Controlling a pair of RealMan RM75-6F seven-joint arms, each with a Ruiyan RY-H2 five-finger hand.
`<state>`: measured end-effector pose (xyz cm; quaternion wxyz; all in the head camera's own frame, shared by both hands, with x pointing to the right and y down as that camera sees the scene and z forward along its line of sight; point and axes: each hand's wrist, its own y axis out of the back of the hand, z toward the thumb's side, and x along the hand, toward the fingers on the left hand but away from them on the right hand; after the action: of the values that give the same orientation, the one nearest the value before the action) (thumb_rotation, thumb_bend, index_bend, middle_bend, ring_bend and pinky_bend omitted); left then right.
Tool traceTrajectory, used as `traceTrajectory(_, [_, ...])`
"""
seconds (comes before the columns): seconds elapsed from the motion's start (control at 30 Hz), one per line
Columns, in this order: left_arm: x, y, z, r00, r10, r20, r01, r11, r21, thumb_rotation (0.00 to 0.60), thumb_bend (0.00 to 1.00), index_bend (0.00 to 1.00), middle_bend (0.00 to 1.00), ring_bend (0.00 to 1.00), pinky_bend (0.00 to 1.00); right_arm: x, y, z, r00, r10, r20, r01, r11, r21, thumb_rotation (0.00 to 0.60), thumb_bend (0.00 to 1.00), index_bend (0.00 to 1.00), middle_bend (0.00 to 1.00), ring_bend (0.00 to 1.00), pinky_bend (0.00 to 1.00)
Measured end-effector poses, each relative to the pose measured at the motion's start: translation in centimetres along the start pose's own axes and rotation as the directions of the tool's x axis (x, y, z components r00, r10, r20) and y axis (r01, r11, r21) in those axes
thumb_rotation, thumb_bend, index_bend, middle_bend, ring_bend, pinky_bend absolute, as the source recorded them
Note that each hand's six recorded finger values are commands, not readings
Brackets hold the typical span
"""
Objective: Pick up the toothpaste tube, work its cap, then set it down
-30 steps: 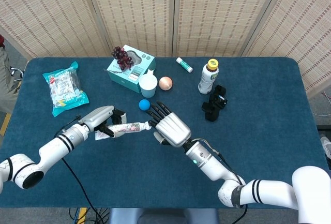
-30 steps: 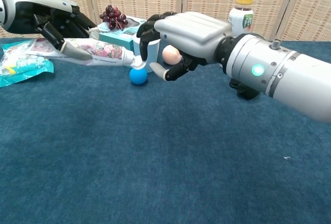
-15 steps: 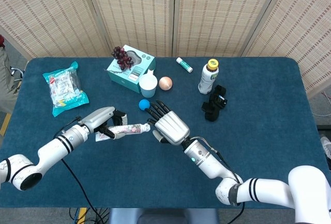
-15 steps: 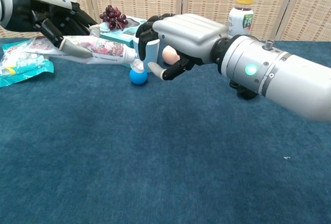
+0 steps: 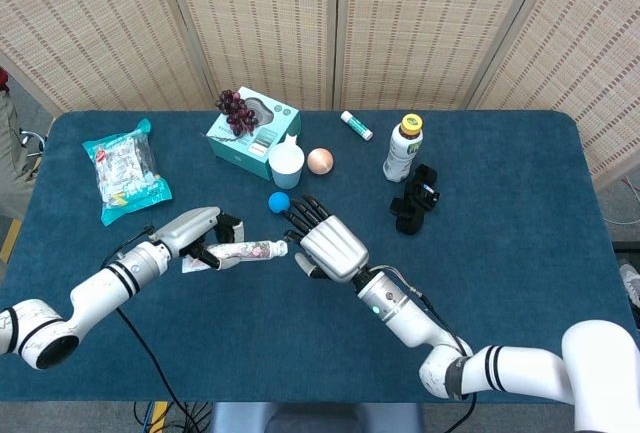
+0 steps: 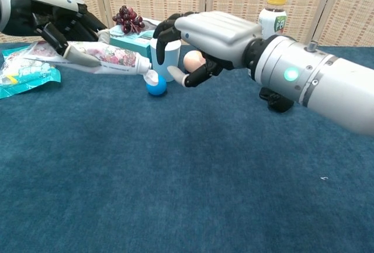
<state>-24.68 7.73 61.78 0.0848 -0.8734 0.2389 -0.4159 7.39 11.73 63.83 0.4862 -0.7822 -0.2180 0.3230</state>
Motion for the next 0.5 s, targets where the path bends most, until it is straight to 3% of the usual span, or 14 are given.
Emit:
traceTrajectory(0.27, [0.6, -1.2, -1.8, 0.999, -0.004, -0.032, 0.006, 0.999, 0.039, 0.600, 0.48, 0.63, 0.70, 0.54, 0.41, 2.6, 3.4, -1.7, 0.998, -0.055, 0.026, 0.055, 0.998, -0.002, 0.464, 0.47, 0.40, 0.15, 0.00, 0.00])
traceTrajectory(0.5, [1.5, -3.1, -4.0, 0.997, -0.027, -0.073, 0.028, 0.999, 0.016, 0.600, 0.47, 0.62, 0.69, 0.52, 0.41, 6.5, 5.9, -4.8, 0.992, -0.087, 0.089, 0.081, 0.995, 0.066, 0.465, 0.47, 0.40, 0.15, 0.00, 0.00])
